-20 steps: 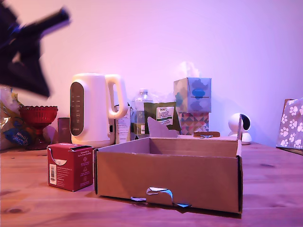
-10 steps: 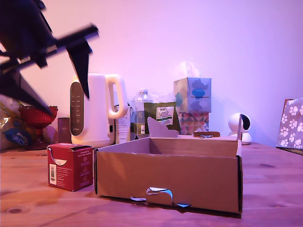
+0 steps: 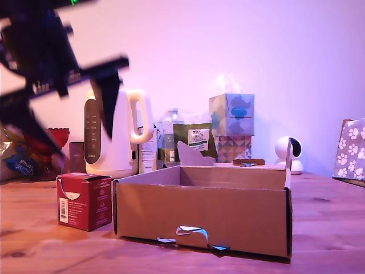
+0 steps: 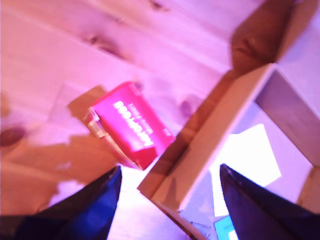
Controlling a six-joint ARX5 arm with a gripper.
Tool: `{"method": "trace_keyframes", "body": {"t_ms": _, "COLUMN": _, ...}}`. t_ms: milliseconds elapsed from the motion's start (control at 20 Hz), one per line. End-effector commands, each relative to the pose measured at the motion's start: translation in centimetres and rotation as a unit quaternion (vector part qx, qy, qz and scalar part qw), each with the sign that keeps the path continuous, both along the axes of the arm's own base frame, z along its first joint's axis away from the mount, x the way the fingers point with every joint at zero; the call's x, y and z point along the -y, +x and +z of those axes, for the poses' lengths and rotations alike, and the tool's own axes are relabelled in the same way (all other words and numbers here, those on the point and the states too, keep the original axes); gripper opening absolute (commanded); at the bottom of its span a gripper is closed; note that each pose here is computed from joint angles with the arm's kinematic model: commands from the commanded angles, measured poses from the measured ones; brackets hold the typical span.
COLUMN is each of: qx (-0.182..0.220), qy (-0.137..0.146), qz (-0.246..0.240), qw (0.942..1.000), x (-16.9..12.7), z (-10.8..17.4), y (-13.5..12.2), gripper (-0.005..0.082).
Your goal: Pick the red carton of coffee filters and place it in the cardboard box
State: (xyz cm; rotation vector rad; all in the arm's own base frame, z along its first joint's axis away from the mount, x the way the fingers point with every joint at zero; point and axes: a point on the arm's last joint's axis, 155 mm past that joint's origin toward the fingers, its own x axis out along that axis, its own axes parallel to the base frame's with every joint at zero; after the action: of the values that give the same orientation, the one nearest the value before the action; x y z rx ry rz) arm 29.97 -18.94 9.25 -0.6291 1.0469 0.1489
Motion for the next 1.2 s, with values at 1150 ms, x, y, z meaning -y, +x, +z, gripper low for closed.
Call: {"method": "trace_keyframes", "body": {"t_ms": 1150, "qx": -0.056, "qy": -0.024, "qz": 0.082, "qw": 0.9947, "x": -1.2, "z": -5.8, "y": 3.3, "gripper": 0.0506}}
